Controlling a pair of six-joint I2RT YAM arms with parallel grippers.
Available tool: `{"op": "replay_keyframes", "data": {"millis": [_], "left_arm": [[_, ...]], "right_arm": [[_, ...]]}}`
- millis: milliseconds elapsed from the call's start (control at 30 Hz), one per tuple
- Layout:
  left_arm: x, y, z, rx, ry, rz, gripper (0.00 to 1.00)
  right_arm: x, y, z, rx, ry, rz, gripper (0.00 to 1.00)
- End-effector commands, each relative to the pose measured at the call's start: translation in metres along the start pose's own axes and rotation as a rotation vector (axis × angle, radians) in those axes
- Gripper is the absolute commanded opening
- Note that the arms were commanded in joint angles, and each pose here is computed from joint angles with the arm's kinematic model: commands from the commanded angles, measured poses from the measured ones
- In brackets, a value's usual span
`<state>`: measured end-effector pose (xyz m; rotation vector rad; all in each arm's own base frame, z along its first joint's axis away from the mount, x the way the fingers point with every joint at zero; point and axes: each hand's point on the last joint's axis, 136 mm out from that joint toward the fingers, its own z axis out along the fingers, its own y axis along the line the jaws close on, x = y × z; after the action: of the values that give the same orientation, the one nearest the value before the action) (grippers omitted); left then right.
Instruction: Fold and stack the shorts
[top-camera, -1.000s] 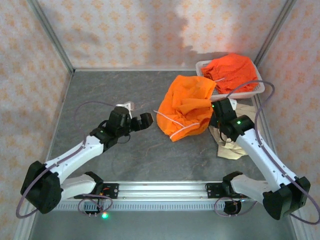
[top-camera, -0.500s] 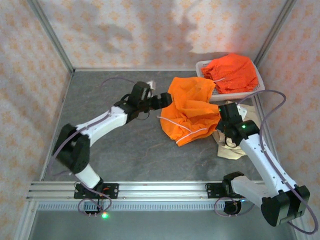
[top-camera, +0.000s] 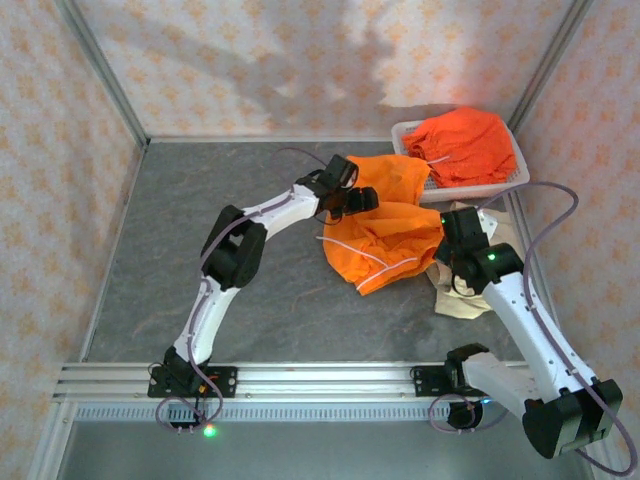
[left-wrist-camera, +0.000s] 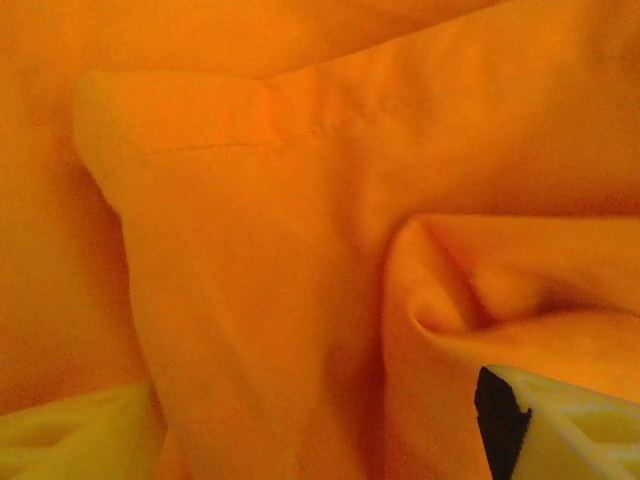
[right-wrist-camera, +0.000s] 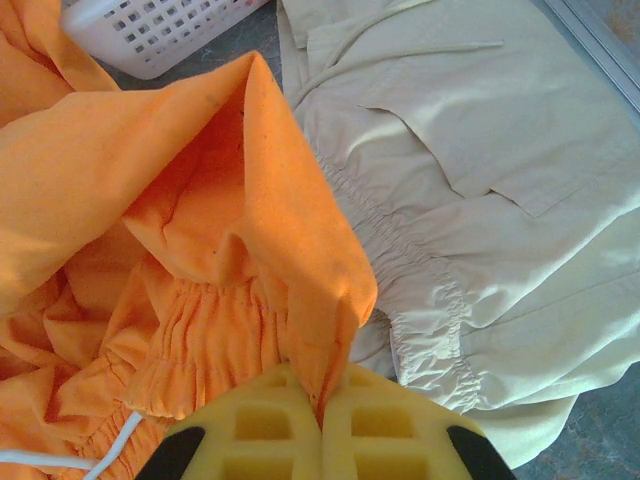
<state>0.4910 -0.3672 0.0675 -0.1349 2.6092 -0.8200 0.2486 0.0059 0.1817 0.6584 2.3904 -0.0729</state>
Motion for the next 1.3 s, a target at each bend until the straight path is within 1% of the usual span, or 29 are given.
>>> {"op": "replay_keyframes", "data": {"millis": [0, 33, 100, 200, 267, 333, 400, 433, 633, 800, 867, 900, 1100, 1267], "left_arm": [[-0.005, 0.001, 0.001, -0.028, 0.036, -0.041, 0.73], [-0.005, 0.002, 0.005, -0.031, 0.039, -0.046, 0.68], [-0.01, 0.004, 0.01, -0.037, 0.039, -0.062, 0.52], [-0.022, 0.005, 0.006, -0.039, 0.013, -0.073, 0.31], [-0.033, 0.006, -0.005, -0.047, -0.015, -0.073, 0.2], [-0.046, 0.004, -0.023, -0.053, -0.051, -0.06, 0.12], [-0.06, -0.001, -0.047, -0.051, -0.09, -0.036, 0.03], [-0.066, -0.003, -0.058, -0.053, -0.112, -0.025, 0.0], [-0.101, -0.022, -0.148, -0.068, -0.275, 0.05, 0.0], [-0.12, -0.031, -0.235, -0.113, -0.428, 0.095, 0.0], [-0.125, -0.03, -0.267, -0.144, -0.482, 0.137, 0.0], [-0.127, -0.032, -0.291, -0.153, -0.523, 0.147, 0.0], [-0.131, -0.02, -0.39, -0.27, -0.691, 0.187, 0.0], [-0.131, -0.009, -0.461, -0.346, -0.815, 0.197, 0.0]], "right_arm": [[-0.012, 0.001, -0.007, -0.018, -0.045, 0.03, 0.0], [-0.012, 0.002, -0.007, -0.02, -0.045, 0.03, 0.0], [-0.011, 0.003, -0.006, -0.023, -0.042, 0.03, 0.0], [-0.012, 0.003, -0.006, -0.021, -0.044, 0.024, 0.0], [-0.013, 0.003, -0.007, -0.024, -0.047, 0.014, 0.0], [-0.015, 0.009, -0.009, -0.05, -0.051, -0.001, 0.0], [-0.019, 0.016, -0.012, -0.088, -0.054, -0.014, 0.0], [-0.021, 0.021, -0.014, -0.11, -0.057, -0.022, 0.0], [-0.036, 0.054, -0.035, -0.282, -0.081, -0.084, 0.0], [-0.053, 0.085, -0.065, -0.458, -0.113, -0.124, 0.0], [-0.061, 0.098, -0.078, -0.528, -0.127, -0.132, 0.0], [-0.065, 0.105, -0.086, -0.565, -0.134, -0.136, 0.0], [-0.085, 0.144, -0.129, -0.739, -0.162, -0.178, 0.0], [-0.089, 0.185, -0.17, -0.878, -0.173, -0.256, 0.0]]}}
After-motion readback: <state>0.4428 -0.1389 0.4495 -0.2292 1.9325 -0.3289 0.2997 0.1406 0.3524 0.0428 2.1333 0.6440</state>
